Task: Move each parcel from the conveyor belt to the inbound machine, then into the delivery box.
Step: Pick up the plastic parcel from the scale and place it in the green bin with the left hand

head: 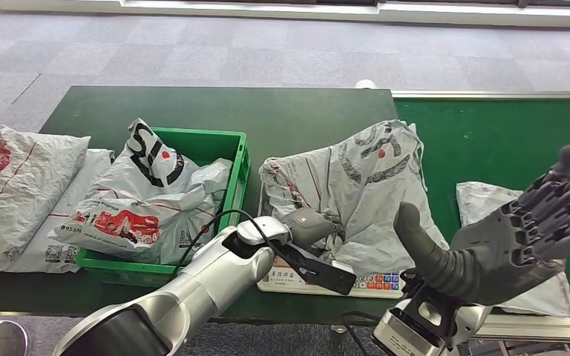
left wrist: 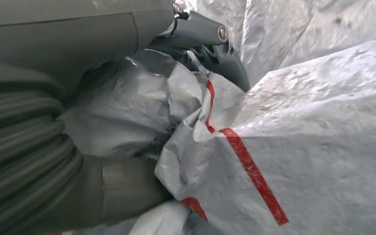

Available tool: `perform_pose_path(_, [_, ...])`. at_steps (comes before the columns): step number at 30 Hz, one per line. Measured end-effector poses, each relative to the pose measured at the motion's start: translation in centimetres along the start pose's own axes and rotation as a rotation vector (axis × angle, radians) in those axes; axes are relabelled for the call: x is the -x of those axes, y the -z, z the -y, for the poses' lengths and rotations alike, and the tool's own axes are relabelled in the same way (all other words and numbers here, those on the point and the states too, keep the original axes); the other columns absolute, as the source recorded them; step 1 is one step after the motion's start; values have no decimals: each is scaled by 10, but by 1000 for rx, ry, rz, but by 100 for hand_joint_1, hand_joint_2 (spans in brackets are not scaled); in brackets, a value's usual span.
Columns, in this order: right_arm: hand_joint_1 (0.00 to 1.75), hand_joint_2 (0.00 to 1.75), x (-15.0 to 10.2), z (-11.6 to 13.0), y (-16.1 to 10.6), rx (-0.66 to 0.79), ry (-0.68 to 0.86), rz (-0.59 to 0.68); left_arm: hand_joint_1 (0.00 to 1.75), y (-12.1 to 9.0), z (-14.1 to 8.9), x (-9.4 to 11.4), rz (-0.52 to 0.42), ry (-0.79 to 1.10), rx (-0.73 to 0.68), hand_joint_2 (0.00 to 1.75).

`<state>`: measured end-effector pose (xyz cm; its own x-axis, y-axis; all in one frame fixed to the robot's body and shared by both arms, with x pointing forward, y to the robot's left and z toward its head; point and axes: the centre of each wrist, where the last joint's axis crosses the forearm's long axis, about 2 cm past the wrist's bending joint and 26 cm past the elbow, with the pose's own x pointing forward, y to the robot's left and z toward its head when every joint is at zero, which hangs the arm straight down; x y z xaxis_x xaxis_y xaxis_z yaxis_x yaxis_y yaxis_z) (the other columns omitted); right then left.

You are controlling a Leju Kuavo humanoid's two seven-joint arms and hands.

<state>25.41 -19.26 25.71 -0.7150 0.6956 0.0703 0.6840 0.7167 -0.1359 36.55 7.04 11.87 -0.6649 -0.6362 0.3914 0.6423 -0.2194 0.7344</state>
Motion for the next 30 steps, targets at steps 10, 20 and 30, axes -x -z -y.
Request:
perform_pose_path(10, [0,175,0,-1,-1,-4,1,-3,175,-1,-5,0,-6,17,2,175])
perform_pose_path(20, [0,175,-1,0,-4,-16,-7,-11,175,-2,-8,2,24,7,-80,175])
perform_pose_path(30, [0,175,1,8,-11,-29,-37,-33,175,-42,-84,19,225,-181,-774,175])
